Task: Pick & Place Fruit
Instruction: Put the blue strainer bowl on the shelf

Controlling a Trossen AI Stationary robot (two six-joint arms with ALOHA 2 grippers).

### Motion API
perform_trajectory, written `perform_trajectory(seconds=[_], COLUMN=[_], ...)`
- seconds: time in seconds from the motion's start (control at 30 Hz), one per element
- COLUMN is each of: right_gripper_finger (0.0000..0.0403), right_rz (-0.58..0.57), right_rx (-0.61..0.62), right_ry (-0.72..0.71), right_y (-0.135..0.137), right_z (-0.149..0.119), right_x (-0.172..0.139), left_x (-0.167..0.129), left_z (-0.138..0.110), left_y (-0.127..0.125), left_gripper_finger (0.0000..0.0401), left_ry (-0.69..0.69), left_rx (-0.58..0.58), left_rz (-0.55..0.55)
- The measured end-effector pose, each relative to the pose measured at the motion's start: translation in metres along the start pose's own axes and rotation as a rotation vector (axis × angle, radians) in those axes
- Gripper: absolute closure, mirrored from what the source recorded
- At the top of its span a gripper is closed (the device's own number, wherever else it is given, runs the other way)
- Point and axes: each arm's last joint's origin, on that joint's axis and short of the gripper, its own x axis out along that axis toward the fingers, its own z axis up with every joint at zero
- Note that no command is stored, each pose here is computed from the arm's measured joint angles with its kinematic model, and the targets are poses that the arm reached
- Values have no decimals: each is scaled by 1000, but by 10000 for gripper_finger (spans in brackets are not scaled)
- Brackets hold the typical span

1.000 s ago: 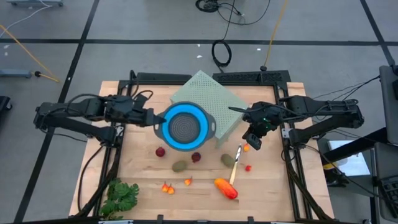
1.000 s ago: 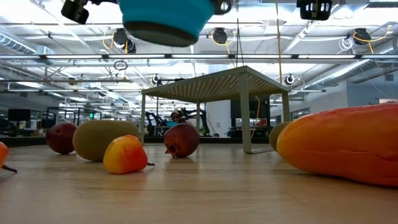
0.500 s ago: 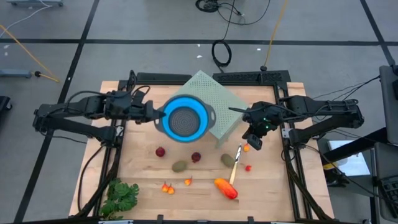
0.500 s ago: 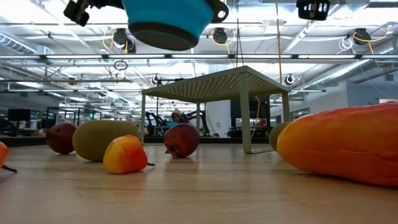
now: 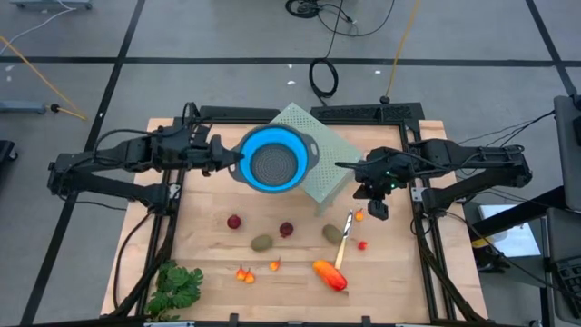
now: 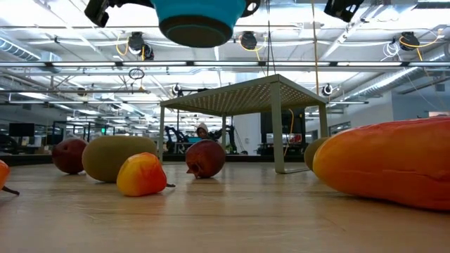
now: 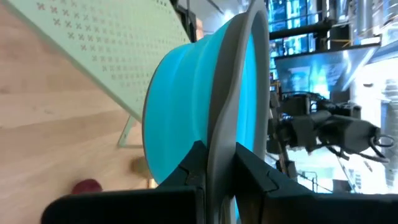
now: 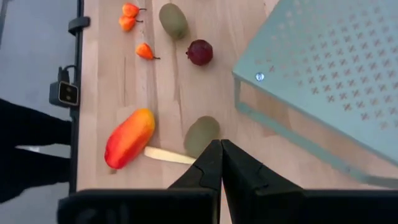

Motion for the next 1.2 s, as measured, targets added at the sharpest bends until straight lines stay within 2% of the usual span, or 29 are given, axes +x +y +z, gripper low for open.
perform_trajectory(seconds=[0.17,0.33,0.7,0.97,1.2], right_gripper_finger=[403,403,403,403,403], right_rz=[4,-40,-8,17,27], right_rx=[-74,-106,-56,-54,-61], right_ry=[-29,-83,-178,-272,-313], right_y=[0,-2,-18,-29,-35], right_z=[-3,-11,-63,-102,-126], right_x=[-9,-19,0,9,8], left_x=[0,2,29,51,67], left_z=[1,2,7,21,35], left_y=[0,0,-3,0,7], left_gripper_finger=[367,367,367,367,367], left_ry=[-35,-70,-107,-128,-137], left_rx=[-5,-17,-42,-63,-83], left_rz=[1,5,-5,-1,31])
